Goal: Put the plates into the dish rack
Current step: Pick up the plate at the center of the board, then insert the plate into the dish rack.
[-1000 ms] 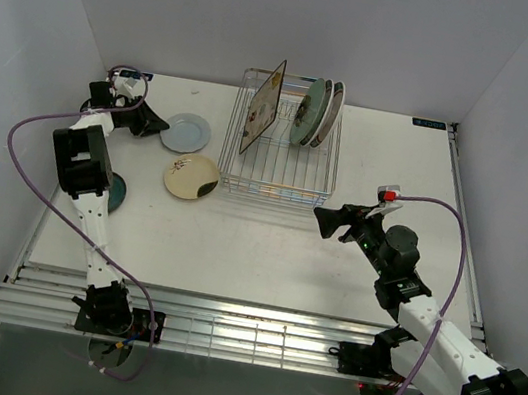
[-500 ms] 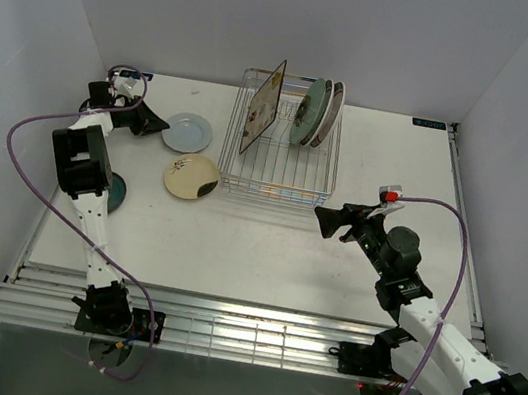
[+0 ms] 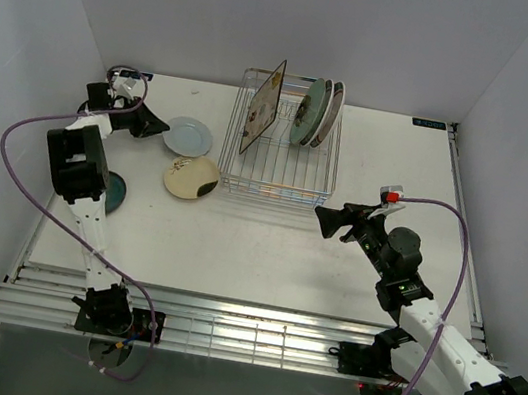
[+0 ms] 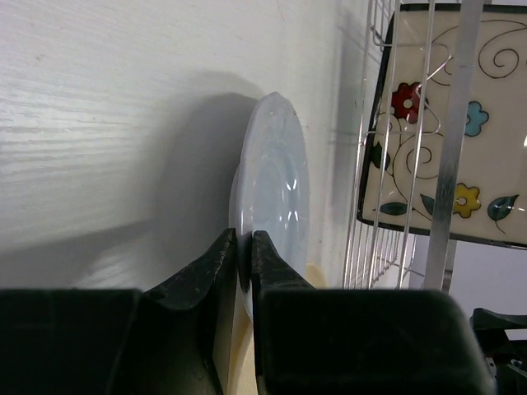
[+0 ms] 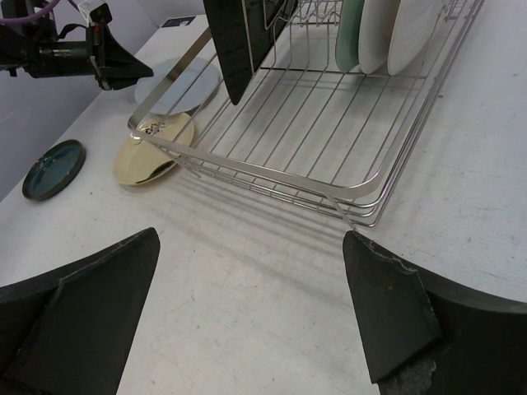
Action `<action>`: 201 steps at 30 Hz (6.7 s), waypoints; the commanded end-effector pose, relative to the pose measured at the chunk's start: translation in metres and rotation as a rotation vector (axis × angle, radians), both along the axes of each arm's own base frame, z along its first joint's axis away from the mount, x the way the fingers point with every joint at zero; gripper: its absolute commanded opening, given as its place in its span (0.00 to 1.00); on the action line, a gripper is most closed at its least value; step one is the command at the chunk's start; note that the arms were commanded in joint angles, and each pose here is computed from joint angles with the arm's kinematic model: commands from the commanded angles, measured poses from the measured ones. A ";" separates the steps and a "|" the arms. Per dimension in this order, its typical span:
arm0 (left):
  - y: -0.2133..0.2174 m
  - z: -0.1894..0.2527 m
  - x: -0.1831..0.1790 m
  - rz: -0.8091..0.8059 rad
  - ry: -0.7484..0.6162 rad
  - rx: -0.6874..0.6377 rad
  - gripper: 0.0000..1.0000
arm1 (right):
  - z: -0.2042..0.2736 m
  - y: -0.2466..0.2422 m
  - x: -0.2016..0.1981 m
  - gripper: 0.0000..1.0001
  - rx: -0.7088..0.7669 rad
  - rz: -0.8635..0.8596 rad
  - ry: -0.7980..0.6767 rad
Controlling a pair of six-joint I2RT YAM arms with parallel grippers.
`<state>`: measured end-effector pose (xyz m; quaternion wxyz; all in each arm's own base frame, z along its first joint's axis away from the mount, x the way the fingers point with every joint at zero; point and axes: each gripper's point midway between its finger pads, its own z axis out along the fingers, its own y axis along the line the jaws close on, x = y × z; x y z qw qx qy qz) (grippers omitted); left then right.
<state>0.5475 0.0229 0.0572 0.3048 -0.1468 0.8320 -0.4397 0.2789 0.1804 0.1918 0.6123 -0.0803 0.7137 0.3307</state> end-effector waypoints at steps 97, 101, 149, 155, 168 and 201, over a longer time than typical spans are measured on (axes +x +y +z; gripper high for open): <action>-0.161 0.331 -0.215 -0.451 -0.770 0.097 0.00 | 0.090 0.164 0.002 0.93 0.468 0.809 -0.282; -0.162 0.328 -0.215 -0.452 -0.751 0.084 0.00 | 0.107 0.171 0.014 0.94 0.479 0.806 -0.345; -0.165 0.315 -0.213 -0.494 -0.686 0.025 0.02 | 0.163 0.227 0.002 0.08 0.482 0.925 -0.496; -0.165 0.313 -0.212 -0.501 -0.690 0.025 0.44 | 0.164 0.234 0.011 0.08 0.492 0.910 -0.407; -0.151 0.329 -0.206 -0.342 -0.794 0.185 0.98 | 0.145 0.236 0.028 0.08 0.342 0.792 -0.272; -0.100 0.309 -0.160 0.046 -0.841 0.428 0.98 | 0.152 0.075 0.133 0.08 0.057 -0.356 -0.131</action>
